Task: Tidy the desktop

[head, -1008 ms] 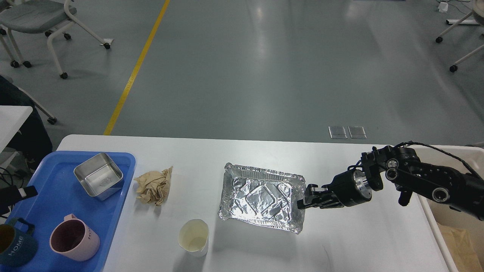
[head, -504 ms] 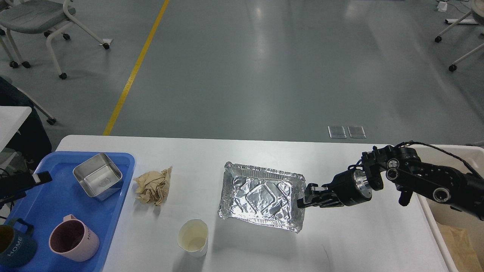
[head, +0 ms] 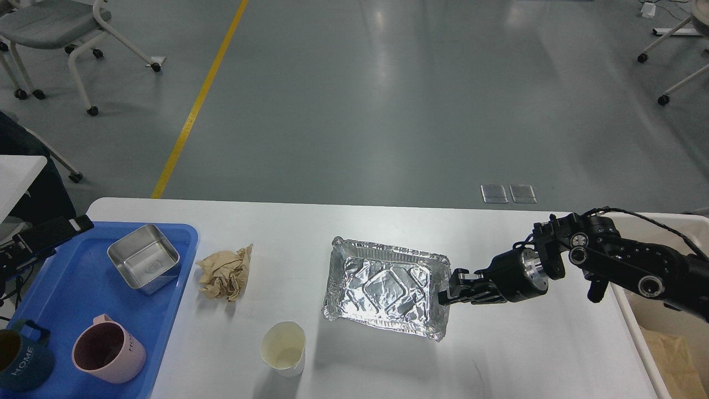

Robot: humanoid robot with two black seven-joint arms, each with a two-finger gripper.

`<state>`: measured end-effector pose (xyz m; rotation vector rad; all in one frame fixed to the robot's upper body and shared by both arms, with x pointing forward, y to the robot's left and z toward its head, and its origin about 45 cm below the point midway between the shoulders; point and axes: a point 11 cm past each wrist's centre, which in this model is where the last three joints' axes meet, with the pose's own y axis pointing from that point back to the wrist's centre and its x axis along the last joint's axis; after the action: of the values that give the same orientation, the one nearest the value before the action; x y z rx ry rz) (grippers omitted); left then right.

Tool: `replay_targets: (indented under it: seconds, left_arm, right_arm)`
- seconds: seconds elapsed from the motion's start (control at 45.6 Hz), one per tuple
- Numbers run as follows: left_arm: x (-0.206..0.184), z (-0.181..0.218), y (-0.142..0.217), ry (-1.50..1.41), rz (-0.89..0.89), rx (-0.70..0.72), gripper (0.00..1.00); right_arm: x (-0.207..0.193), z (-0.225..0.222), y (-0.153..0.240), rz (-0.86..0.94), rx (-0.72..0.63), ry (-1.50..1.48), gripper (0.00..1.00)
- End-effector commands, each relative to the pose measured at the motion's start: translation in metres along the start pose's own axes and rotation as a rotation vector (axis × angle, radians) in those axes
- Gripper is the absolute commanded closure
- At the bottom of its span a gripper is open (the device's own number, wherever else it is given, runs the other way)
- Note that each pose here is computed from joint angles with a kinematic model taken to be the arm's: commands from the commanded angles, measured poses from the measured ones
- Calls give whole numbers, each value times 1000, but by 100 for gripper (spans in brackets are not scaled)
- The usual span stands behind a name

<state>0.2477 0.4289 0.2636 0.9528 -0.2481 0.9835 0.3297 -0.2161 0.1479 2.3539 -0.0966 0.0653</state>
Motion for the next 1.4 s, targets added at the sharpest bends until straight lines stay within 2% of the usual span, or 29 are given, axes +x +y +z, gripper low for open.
replay_targets:
  seconds: [0.0, 0.131, 0.329, 0.482, 0.832, 1.095, 1.249, 1.38]
  left_arm:
    - [-6, 2, 0, 5, -62, -6, 3]
    - [-22, 8, -10, 27, -142, -40, 3]
    - [-32, 21, -28, -39, -163, -108, 3]
    - [-62, 22, -51, -34, -198, -108, 3]
    - [-130, 16, -72, -14, -387, -107, 3]
    - [-172, 53, -92, -107, -495, -216, 3]
    - [-191, 52, -94, -134, -559, -202, 4]
    - [-192, 43, -97, -142, -566, -172, 4]
  right_arm:
    - [0, 0, 0, 2, 1, 0, 100]
    - [0, -2, 0, 4, 5, 3, 100]
    - [0, -2, -1, 3, 6, 3, 100]
    - [0, -3, -1, 12, 9, 6, 100]
    - [-2, -4, -4, 12, 16, 7, 100]
    - [-3, -1, -3, 16, 12, 1, 100]
    - [-4, 1, -2, 19, 11, -4, 100]
    - [-5, 4, -1, 23, 10, -11, 100]
